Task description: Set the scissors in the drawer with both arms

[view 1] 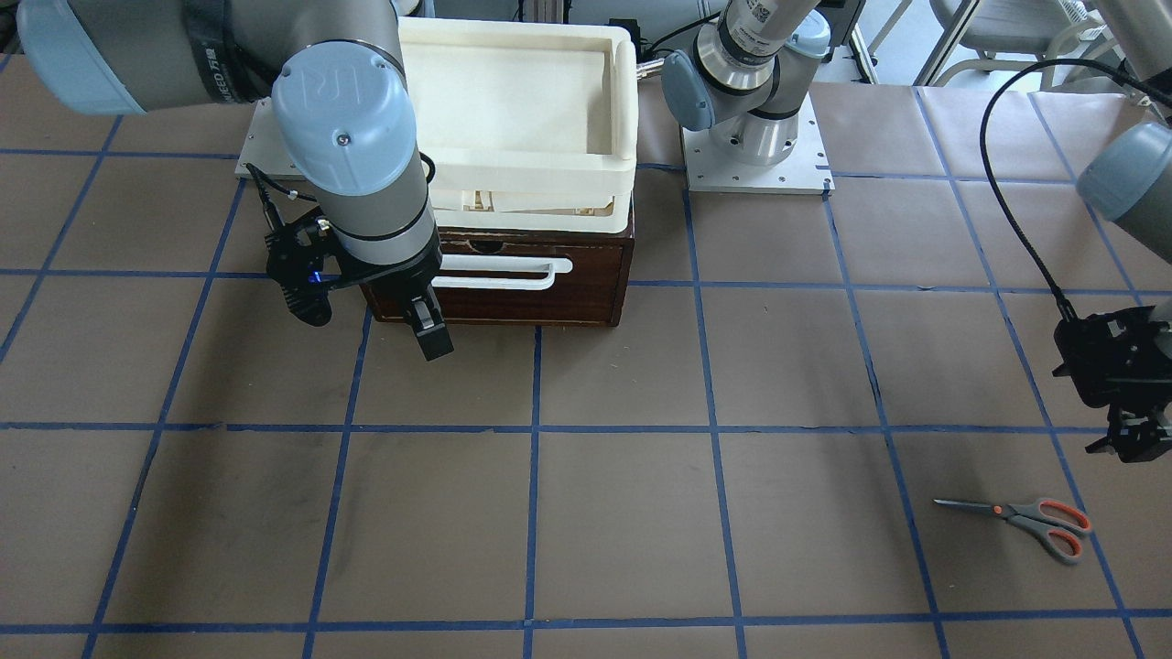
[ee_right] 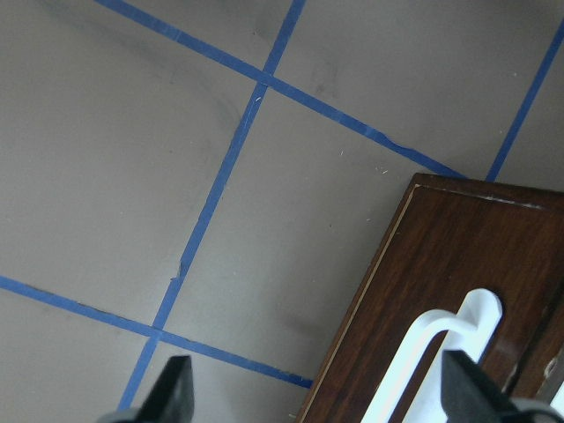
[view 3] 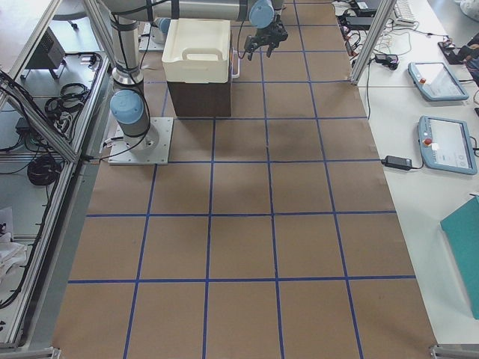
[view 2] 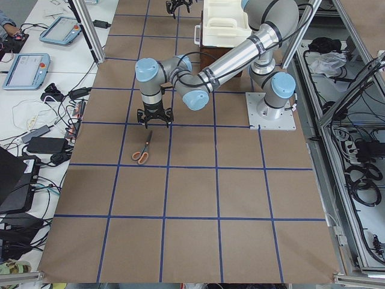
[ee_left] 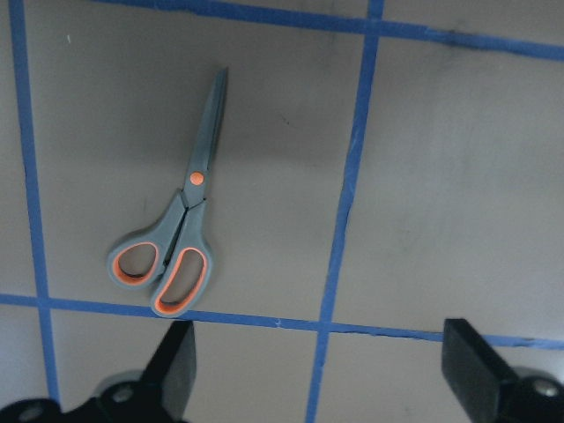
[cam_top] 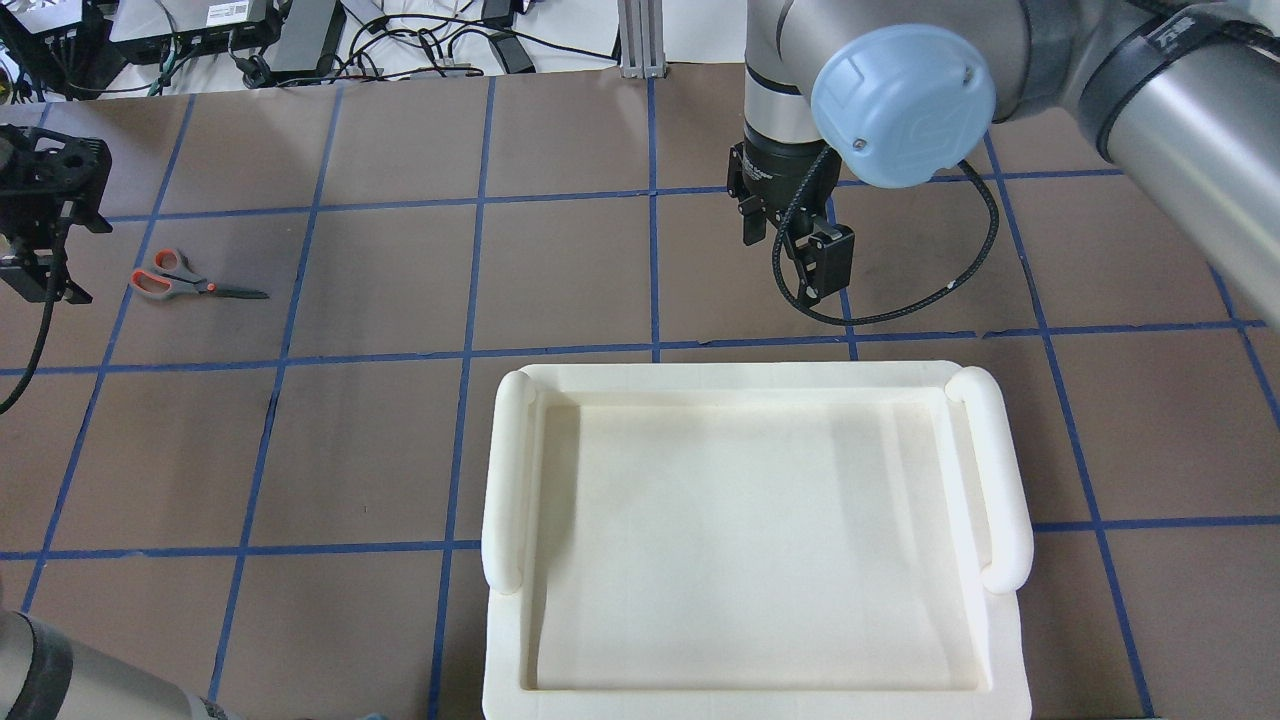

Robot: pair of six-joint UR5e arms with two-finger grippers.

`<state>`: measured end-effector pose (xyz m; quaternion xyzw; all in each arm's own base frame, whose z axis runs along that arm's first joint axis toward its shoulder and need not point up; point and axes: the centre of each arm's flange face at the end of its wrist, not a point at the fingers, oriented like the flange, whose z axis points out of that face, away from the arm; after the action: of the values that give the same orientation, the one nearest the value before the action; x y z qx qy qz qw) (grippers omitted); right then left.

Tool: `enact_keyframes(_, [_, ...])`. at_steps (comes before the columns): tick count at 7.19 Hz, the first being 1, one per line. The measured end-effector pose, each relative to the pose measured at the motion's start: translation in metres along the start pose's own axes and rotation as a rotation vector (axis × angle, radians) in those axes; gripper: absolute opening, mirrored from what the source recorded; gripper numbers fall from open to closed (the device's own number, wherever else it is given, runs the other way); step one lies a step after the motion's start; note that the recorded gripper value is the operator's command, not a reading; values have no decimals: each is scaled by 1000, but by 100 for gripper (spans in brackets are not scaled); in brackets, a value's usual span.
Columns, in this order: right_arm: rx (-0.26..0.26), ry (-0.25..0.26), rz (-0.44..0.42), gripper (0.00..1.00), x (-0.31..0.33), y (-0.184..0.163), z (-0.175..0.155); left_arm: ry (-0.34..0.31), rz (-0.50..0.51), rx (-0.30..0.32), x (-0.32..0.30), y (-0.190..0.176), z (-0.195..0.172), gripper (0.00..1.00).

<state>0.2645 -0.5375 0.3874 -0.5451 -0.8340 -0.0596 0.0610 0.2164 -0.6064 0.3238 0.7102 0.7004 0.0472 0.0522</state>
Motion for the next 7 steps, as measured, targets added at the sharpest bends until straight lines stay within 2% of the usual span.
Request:
enact_keyframes(2, [-52,-2,104,100,-22,17,26,-64,115,10,-28,8,28,99])
enact_keyframes(4, [-73,13,189,100,-34,30,44,-69,234,30,-45,11,59,99])
enact_keyframes(6, [-81,60,252,100,-41,34,64,-57,306,40,-52,12,82,97])
enact_keyframes(7, [-82,82,276,100,-41,35,70,-56,325,40,-55,14,91,87])
